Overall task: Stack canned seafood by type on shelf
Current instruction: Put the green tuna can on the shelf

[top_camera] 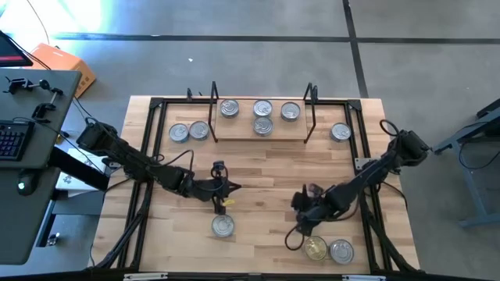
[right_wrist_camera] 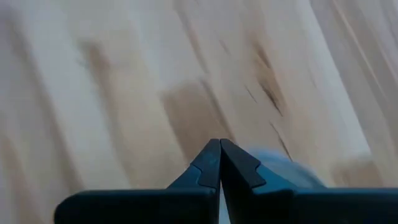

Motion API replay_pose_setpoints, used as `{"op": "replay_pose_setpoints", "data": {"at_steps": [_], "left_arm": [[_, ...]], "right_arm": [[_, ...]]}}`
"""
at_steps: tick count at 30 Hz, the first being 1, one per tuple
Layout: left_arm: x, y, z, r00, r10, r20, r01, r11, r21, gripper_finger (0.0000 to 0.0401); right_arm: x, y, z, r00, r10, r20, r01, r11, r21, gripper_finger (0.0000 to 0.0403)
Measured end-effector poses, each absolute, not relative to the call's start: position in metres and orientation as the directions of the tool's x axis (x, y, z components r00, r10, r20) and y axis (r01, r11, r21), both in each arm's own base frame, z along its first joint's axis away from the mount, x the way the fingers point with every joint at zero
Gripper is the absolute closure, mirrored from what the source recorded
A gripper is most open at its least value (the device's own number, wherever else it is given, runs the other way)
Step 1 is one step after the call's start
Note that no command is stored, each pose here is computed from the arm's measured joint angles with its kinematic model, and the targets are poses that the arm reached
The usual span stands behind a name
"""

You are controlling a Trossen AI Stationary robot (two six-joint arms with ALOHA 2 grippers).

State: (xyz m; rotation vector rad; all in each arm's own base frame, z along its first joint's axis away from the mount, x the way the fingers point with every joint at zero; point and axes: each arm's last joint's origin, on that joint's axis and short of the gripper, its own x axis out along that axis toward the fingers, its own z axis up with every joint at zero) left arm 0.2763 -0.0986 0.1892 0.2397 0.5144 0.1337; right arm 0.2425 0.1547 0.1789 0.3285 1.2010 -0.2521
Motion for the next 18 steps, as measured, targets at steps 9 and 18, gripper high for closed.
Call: {"op": "replay_pose_setpoints", "data": {"at_steps": [9, 18], "left_arm": [[0.276, -0.099, 0.189, 0.863, 0.185, -0.47, -0.07, 0.965, 0.251, 0.0401], [0.276, -0.099, 0.19, 0.865, 0.185, -0.466, -0.071, 0.966, 0.25, 0.0401]], "right_arm": [[0.212, 0.164, 0.175, 0.18, -0.091, -0.979, 0.546, 0.838, 0.022, 0.0403], [0.246, 0.142, 0.164, 0.272, -0.155, -0.95, 0.56, 0.828, 0.025, 0.0403]]}}
